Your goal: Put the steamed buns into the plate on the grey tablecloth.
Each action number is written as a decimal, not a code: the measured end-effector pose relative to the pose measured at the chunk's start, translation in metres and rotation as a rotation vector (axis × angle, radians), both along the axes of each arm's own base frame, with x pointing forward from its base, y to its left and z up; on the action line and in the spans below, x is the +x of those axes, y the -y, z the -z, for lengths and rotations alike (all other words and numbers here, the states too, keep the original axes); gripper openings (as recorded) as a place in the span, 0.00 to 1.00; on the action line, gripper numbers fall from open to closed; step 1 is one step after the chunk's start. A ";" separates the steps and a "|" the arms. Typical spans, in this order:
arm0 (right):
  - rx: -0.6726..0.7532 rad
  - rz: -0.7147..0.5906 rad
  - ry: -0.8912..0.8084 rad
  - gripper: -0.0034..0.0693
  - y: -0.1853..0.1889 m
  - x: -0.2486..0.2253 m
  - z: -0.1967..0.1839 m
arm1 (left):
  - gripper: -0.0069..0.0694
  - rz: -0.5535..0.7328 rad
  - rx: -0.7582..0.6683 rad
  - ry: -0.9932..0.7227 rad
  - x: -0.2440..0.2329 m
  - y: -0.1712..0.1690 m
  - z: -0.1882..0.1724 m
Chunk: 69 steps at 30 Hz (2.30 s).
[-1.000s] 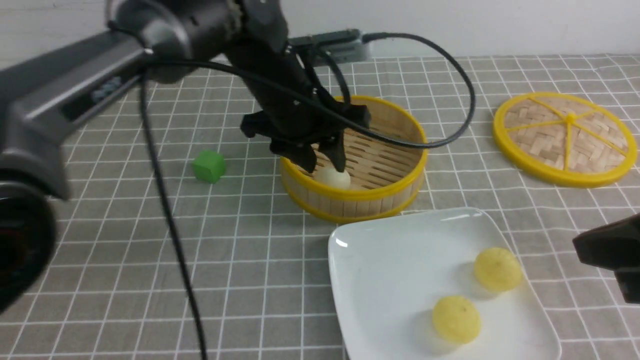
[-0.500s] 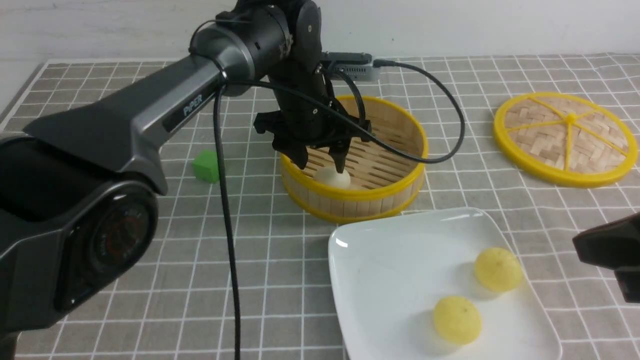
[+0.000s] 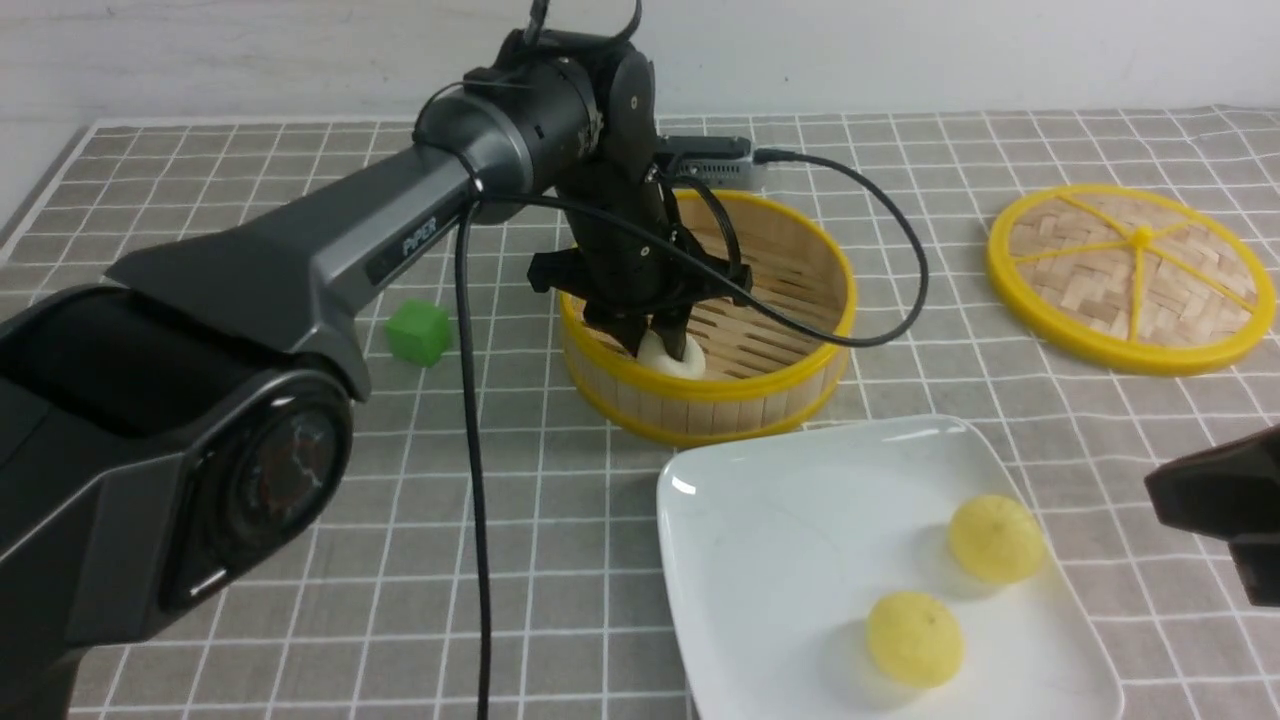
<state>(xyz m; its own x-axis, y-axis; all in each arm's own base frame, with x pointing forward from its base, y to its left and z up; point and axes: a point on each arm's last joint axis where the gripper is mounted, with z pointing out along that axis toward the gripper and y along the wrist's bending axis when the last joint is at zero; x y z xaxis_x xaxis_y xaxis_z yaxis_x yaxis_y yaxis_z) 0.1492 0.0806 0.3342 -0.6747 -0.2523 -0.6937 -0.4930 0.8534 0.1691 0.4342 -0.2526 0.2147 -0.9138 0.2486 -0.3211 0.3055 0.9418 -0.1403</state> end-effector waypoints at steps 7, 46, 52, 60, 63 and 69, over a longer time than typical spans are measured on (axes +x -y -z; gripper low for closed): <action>-0.001 -0.001 -0.002 0.11 0.000 0.000 0.000 | 0.13 0.005 -0.014 0.042 -0.012 -0.007 -0.049; -0.008 0.107 -0.061 0.15 0.034 -0.071 -0.015 | 0.48 0.292 0.063 0.002 -0.144 0.086 -0.023; -0.011 0.142 -0.032 0.15 0.047 -0.095 -0.018 | 0.69 0.292 0.036 0.051 -0.141 0.088 -0.041; 0.014 0.155 -0.004 0.16 0.054 -0.114 -0.016 | 0.65 0.289 0.037 0.160 -0.149 0.069 -0.105; 0.004 0.157 -0.025 0.16 0.055 -0.114 -0.005 | 0.49 0.275 0.076 0.186 -0.155 0.056 -0.123; 0.029 0.173 0.008 0.07 0.054 -0.111 0.025 | 0.12 0.225 0.148 0.361 -0.166 0.020 -0.174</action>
